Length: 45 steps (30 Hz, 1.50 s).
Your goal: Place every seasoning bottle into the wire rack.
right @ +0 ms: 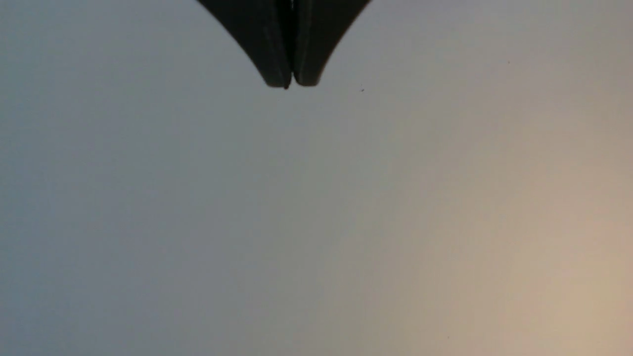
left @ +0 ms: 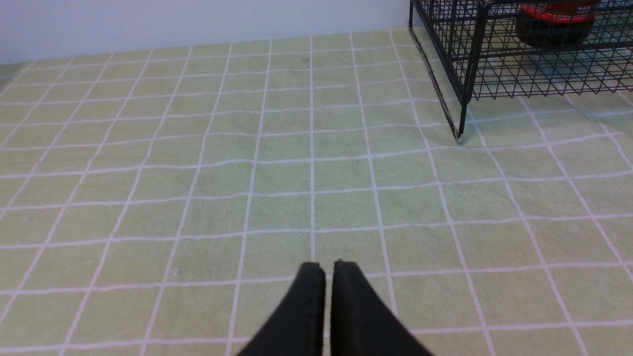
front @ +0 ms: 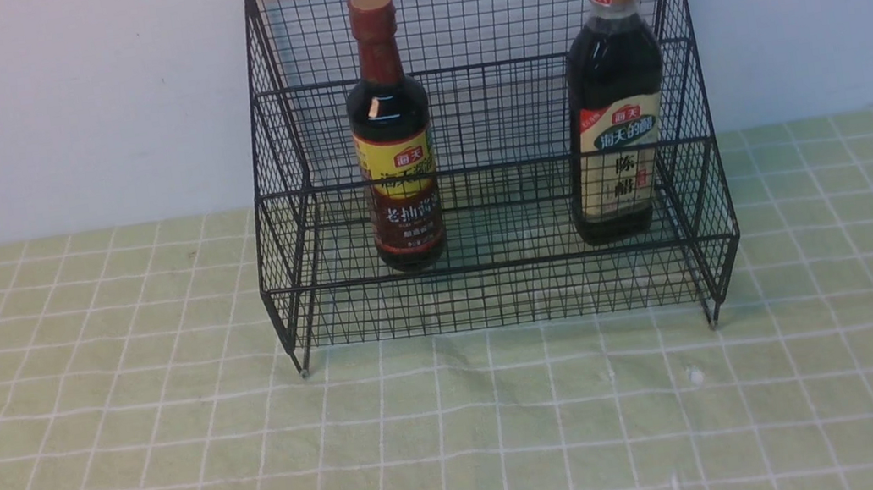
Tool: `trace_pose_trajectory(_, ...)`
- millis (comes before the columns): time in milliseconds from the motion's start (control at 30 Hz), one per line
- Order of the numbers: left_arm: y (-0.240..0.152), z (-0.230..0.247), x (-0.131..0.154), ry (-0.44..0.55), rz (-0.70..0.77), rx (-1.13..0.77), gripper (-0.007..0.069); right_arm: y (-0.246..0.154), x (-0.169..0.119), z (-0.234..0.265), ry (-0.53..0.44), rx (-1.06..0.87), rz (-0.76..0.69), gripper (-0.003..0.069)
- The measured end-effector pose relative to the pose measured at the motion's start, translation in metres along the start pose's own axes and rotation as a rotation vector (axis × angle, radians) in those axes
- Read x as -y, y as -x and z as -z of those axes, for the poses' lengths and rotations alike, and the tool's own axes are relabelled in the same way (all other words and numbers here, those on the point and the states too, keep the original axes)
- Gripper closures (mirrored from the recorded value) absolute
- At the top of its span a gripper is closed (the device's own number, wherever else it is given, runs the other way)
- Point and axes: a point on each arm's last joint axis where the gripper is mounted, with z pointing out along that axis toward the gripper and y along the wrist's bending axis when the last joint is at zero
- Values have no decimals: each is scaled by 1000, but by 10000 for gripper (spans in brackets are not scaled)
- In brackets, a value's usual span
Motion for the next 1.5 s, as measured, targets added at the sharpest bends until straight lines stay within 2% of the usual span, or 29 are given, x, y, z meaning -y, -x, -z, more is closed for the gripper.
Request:
trace_pose_trajectory(533,0,0,0,0,0,0,622,-31,2,-6,-15,-147,-21,672)
trace_pose_trajectory(667,0,0,0,0,0,0,622,-54,3,-9,-26,-243,-24,672)
trace_pose_trajectory(767,0,0,0,0,0,0,622,-95,6,-12,-66,-372,-25,672)
trace_pose_trajectory(800,0,0,0,0,0,0,622,-97,6,-12,-70,-379,-25,672)
trace_pose_trajectory(1000,0,0,0,0,0,0,622,-178,18,-2,-244,-611,-18,672)
trace_pose_trajectory(1100,0,0,0,0,0,0,622,-201,23,2,-290,-615,2,672)
trace_pose_trajectory(1267,0,0,0,0,0,0,622,-222,26,5,-275,-582,38,673)
trace_pose_trajectory(1500,0,0,0,0,0,0,622,-225,26,7,-277,-599,40,673)
